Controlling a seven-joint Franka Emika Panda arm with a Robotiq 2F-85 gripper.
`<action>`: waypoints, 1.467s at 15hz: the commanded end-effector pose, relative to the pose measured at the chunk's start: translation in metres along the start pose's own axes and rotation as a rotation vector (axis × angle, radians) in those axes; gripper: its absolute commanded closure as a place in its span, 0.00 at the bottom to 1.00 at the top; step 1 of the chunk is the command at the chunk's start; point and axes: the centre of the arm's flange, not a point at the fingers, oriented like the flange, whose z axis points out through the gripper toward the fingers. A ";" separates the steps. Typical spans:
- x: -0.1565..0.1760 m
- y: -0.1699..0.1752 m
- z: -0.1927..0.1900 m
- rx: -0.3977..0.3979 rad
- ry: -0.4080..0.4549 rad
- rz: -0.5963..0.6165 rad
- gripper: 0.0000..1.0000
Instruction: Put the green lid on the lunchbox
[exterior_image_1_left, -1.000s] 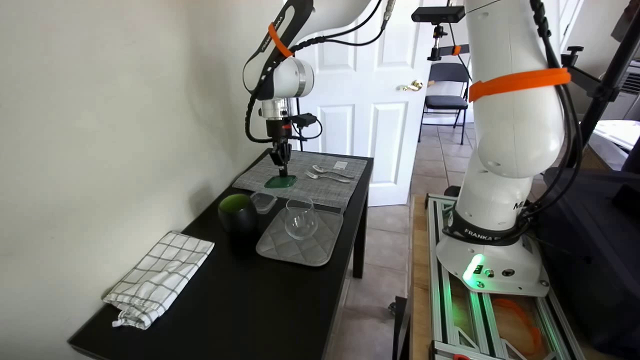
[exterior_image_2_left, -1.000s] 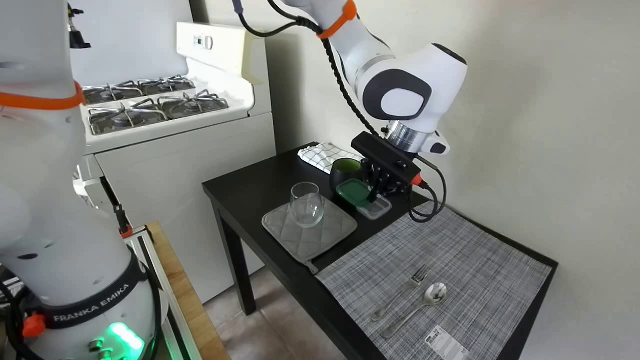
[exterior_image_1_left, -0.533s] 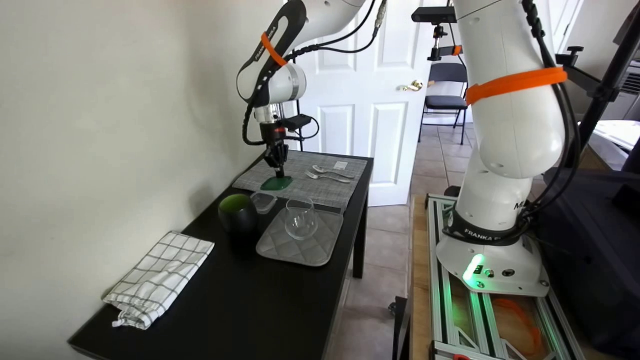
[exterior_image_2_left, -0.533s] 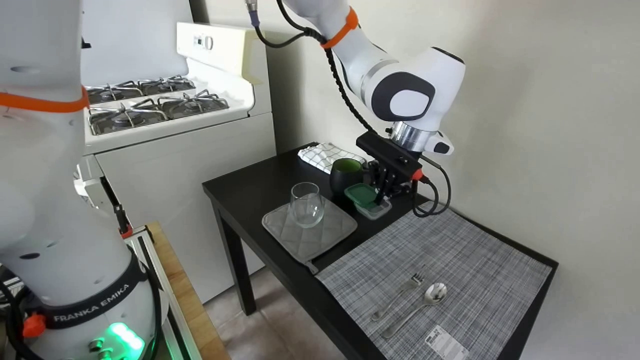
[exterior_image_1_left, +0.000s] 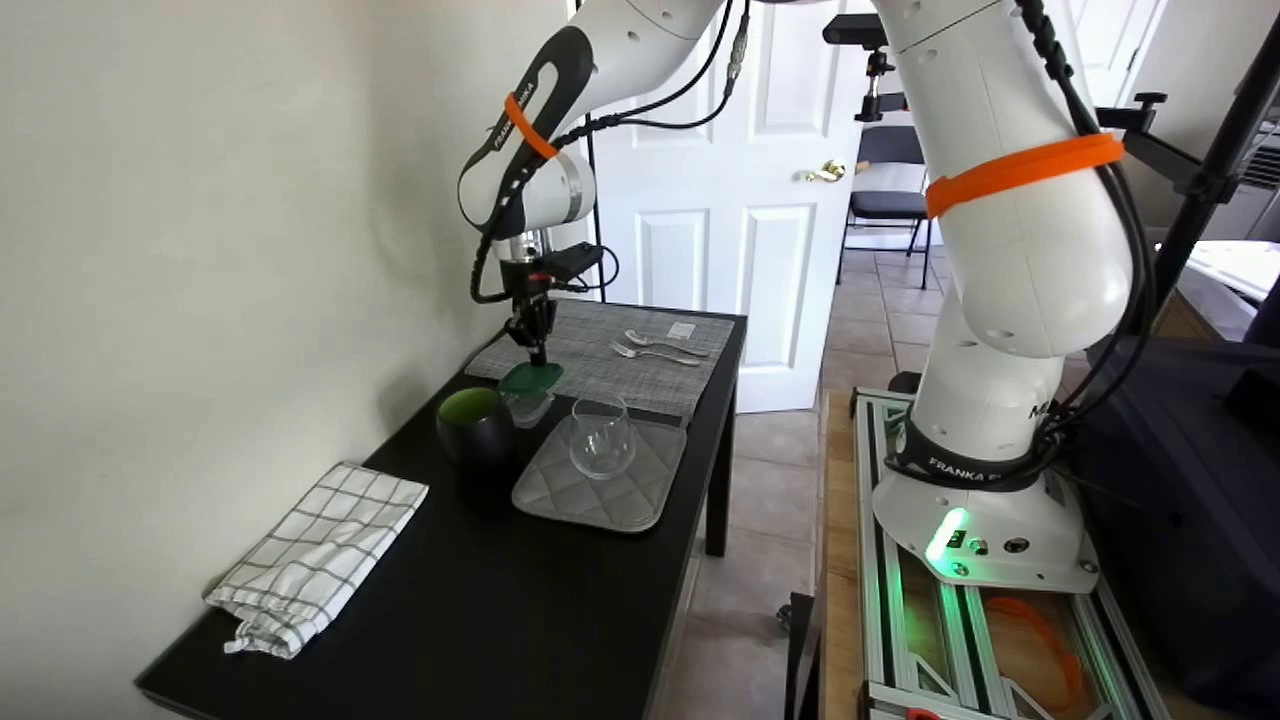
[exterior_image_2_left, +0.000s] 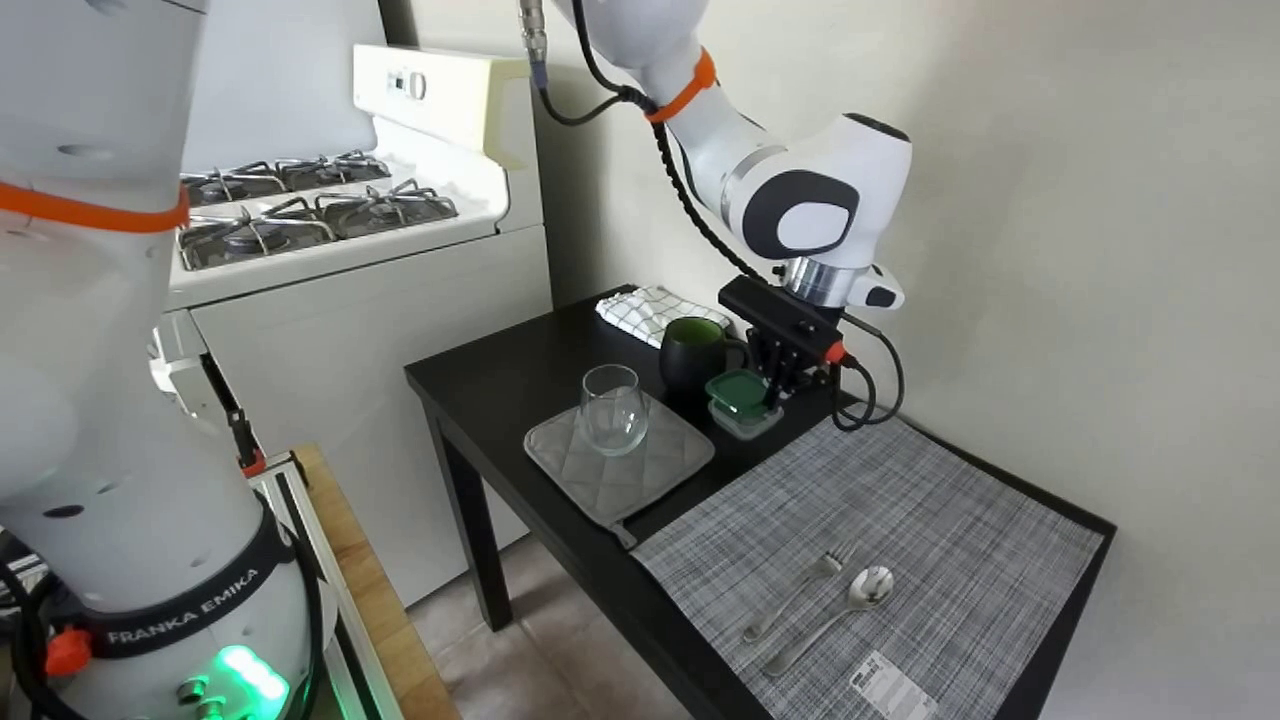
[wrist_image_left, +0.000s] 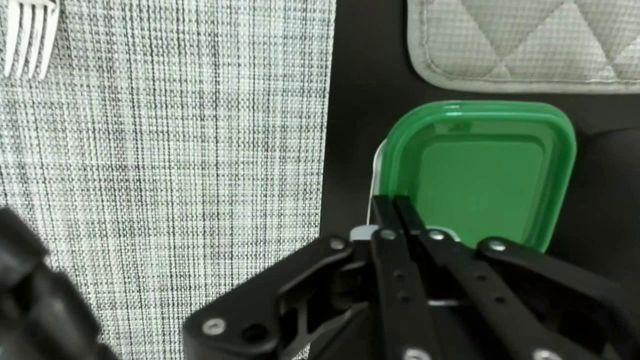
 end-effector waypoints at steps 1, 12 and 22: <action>0.014 -0.007 0.012 -0.024 0.015 -0.001 0.99; 0.021 -0.013 0.025 -0.068 0.045 0.001 0.99; 0.019 -0.019 0.032 -0.066 0.035 0.012 0.99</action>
